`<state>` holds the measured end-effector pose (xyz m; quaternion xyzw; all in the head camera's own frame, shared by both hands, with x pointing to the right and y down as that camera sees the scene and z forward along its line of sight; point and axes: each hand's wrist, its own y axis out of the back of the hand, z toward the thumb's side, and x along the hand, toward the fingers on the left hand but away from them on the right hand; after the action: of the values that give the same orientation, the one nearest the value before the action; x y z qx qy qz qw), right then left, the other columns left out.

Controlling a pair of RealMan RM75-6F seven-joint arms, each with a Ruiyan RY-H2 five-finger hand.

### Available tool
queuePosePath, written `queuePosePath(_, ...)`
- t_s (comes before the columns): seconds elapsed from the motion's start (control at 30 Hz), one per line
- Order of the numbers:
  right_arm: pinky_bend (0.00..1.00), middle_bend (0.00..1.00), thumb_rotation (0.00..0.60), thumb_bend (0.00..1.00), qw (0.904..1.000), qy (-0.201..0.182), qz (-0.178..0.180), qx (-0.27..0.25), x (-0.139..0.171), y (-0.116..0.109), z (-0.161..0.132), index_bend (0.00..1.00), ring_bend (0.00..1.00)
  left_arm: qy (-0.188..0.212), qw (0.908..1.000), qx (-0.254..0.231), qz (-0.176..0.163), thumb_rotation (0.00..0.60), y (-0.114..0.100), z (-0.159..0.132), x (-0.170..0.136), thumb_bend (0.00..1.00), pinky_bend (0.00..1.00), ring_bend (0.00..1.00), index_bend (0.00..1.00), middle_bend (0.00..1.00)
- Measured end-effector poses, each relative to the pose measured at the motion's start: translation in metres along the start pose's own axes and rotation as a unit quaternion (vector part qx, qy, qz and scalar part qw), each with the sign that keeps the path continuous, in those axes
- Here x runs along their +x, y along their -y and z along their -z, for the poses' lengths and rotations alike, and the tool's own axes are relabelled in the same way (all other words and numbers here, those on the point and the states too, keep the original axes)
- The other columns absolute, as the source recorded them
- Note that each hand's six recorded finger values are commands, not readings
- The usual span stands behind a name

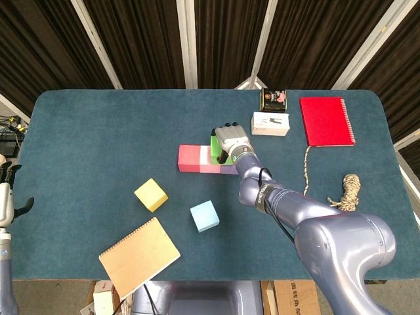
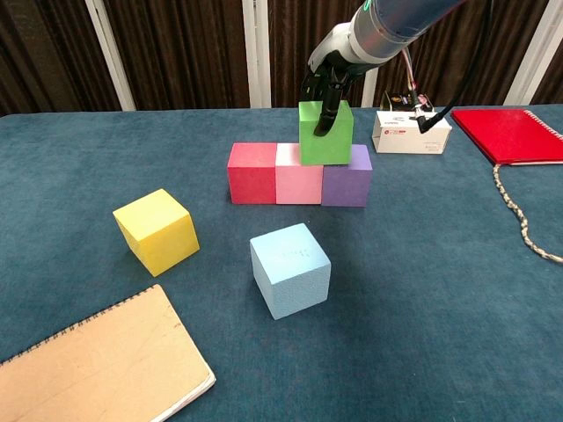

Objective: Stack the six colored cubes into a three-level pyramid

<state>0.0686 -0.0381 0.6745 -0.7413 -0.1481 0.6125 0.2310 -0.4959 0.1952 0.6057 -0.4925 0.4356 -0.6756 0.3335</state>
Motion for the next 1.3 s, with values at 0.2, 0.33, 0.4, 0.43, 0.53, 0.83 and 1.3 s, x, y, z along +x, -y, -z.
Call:
queuePosePath(0.2, 0.0, 0.18, 0.6, 0.34, 1.0, 0.001, 0.0, 0.002, 0.001, -0.001, 0.0, 0.22, 0.06, 0.0, 1.0, 0.0, 0.0, 0.6, 0.0, 0.0, 0.0, 0.31, 0.0, 0.0, 0.18, 0.08)
queuePosePath(0.33, 0.0, 0.18, 0.6, 0.34, 1.0, -0.001, 0.0, 0.003, 0.002, 0.0, -0.001, 0.22, 0.06, -0.002, 1.0, 0.0, -0.001, 0.6, 0.0, 0.0, 0.0, 0.31, 0.0, 0.0, 0.18, 0.08)
queuePosePath(0.4, 0.0, 0.18, 0.6, 0.34, 1.0, -0.002, -0.001, 0.004, 0.003, 0.0, -0.002, 0.22, 0.05, -0.002, 1.0, -0.001, -0.002, 0.6, 0.0, 0.0, 0.001, 0.31, 0.0, 0.0, 0.18, 0.08)
queuePosePath(0.43, 0.0, 0.18, 0.6, 0.34, 1.0, -0.002, -0.001, 0.005, 0.004, 0.0, -0.002, 0.22, 0.05, -0.002, 1.0, -0.001, -0.002, 0.6, 0.0, 0.0, 0.001, 0.31, 0.0, 0.0, 0.18, 0.08)
queuePosePath(0.53, 0.0, 0.18, 0.6, 0.34, 1.0, -0.004, -0.001, 0.006, 0.005, 0.001, -0.003, 0.22, 0.05, -0.003, 1.0, -0.003, -0.004, 0.6, -0.001, 0.0, 0.0, 0.31, 0.0, 0.0, 0.18, 0.08)
queuePosePath(0.83, 0.0, 0.18, 0.6, 0.34, 1.0, -0.009, 0.002, 0.004, 0.009, -0.001, -0.006, 0.22, 0.04, -0.003, 1.0, -0.005, -0.004, 0.6, 0.0, 0.0, 0.001, 0.31, 0.0, 0.0, 0.18, 0.08)
queuePosePath(1.3, 0.0, 0.13, 0.6, 0.34, 0.9999, -0.013, 0.0, 0.001, 0.017, -0.002, -0.007, 0.17, 0.02, -0.006, 0.9999, -0.006, -0.01, 0.6, -0.002, 0.002, 0.001, 0.31, 0.0, 0.0, 0.18, 0.08)
